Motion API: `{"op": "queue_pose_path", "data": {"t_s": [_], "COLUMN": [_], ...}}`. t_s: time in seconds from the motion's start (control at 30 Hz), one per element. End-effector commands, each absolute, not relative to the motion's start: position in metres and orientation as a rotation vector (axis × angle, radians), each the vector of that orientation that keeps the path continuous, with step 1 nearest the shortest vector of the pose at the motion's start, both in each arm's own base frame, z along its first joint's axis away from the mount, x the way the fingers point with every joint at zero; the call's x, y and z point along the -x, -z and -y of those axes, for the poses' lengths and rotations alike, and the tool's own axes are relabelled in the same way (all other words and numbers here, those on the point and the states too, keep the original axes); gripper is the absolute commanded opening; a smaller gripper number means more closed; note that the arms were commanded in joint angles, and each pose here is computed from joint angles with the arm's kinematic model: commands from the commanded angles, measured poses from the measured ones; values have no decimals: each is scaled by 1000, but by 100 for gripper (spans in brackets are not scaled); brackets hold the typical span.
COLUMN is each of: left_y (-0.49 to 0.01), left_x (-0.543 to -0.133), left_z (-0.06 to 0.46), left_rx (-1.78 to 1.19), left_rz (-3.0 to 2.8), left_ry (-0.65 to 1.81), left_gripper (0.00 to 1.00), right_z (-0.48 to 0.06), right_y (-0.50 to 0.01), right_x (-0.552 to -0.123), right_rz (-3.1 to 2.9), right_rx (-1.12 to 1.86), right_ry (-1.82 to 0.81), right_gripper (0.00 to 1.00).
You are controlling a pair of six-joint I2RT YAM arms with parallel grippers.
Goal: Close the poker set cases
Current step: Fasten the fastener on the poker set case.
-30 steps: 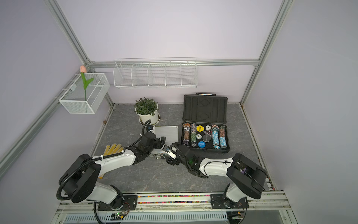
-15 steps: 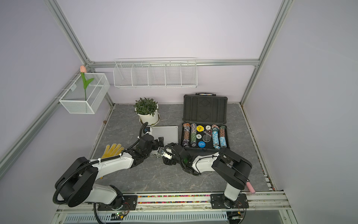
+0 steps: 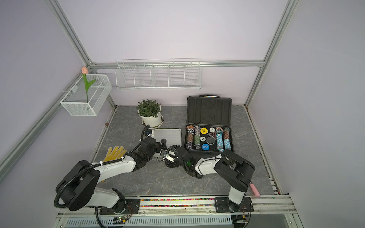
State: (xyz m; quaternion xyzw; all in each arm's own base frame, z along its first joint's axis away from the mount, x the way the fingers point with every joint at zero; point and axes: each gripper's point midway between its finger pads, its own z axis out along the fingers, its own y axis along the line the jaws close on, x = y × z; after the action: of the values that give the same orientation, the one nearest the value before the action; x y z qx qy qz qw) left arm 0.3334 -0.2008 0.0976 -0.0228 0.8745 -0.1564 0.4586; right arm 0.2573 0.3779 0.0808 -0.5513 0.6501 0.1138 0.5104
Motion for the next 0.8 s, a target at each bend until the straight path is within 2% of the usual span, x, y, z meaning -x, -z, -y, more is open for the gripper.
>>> {"op": "queue_pose_path", "data": {"t_s": [0.0,0.37,0.77], "left_y": [-48,-73,-55], "left_x": [-307,-311,-317], "left_z": [176,163,163], "left_rx": [91,110,134], "left_rz": [-2330,-2255,-2288], "left_ry": [276,265,286], "left_gripper": [99,99,99], "right_z": [-393,-397,-402], "right_y": [-94,-89,-71], "right_x": [-245,-235,-250], "right_rz": [-1492,-1472,-1479], "right_rx": [1368,1421,1430], "right_ry": [-325,-323,-232], "right_gripper": [90,90,91]}}
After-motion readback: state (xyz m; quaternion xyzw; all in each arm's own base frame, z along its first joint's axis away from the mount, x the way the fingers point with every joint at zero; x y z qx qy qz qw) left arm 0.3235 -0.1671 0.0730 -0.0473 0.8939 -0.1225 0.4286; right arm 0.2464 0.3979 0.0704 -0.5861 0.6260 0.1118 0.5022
